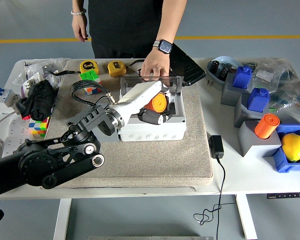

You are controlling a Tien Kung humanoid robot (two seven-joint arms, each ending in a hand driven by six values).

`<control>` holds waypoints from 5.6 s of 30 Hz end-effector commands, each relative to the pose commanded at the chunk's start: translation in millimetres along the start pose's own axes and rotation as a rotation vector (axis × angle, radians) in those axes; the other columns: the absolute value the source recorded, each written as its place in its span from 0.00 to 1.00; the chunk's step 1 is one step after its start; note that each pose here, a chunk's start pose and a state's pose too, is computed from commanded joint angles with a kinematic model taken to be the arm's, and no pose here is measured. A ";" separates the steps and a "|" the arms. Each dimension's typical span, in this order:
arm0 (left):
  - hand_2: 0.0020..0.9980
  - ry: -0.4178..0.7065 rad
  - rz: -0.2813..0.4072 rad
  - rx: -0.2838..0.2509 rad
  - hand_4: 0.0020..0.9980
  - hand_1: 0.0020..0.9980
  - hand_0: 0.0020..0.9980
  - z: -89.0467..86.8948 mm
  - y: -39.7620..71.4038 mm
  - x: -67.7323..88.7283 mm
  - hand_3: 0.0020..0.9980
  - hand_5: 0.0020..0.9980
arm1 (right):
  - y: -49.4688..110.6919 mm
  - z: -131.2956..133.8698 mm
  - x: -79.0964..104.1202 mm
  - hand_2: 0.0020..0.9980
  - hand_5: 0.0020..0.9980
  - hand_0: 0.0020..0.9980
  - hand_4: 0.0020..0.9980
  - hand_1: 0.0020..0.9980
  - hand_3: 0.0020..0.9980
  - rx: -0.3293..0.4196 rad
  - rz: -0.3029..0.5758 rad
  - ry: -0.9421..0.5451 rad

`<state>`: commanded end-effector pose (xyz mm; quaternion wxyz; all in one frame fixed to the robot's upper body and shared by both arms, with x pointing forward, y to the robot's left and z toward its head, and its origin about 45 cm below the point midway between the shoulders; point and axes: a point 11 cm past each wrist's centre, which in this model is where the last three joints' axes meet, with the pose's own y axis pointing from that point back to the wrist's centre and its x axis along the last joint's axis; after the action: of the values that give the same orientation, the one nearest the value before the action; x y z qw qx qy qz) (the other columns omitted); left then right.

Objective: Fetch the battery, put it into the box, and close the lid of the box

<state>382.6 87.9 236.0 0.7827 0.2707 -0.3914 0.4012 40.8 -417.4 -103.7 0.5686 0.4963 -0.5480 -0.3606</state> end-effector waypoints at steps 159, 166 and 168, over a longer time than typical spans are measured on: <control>0.59 0.109 0.144 -0.004 0.99 0.57 0.40 -43.9 31.1 10.7 0.58 0.48 | 2.1 -15.3 -7.0 0.67 0.45 0.62 0.94 0.66 0.57 0.054 -0.007 0.012; 0.57 0.091 0.149 0.045 0.99 0.56 0.39 -62.5 43.4 16.0 0.57 0.48 | 2.1 -15.7 -6.5 0.67 0.45 0.62 0.94 0.66 0.57 0.056 -0.006 0.010; 0.57 0.081 0.135 0.068 0.99 0.55 0.38 -70.4 45.7 12.6 0.57 0.48 | 2.2 -16.2 -6.7 0.67 0.45 0.62 0.94 0.66 0.57 0.057 -0.006 0.009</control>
<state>376.8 169.4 213.0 0.7593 0.2535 -0.3631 0.4768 55.5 -407.7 -101.9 0.5556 0.5158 -0.5538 -0.3441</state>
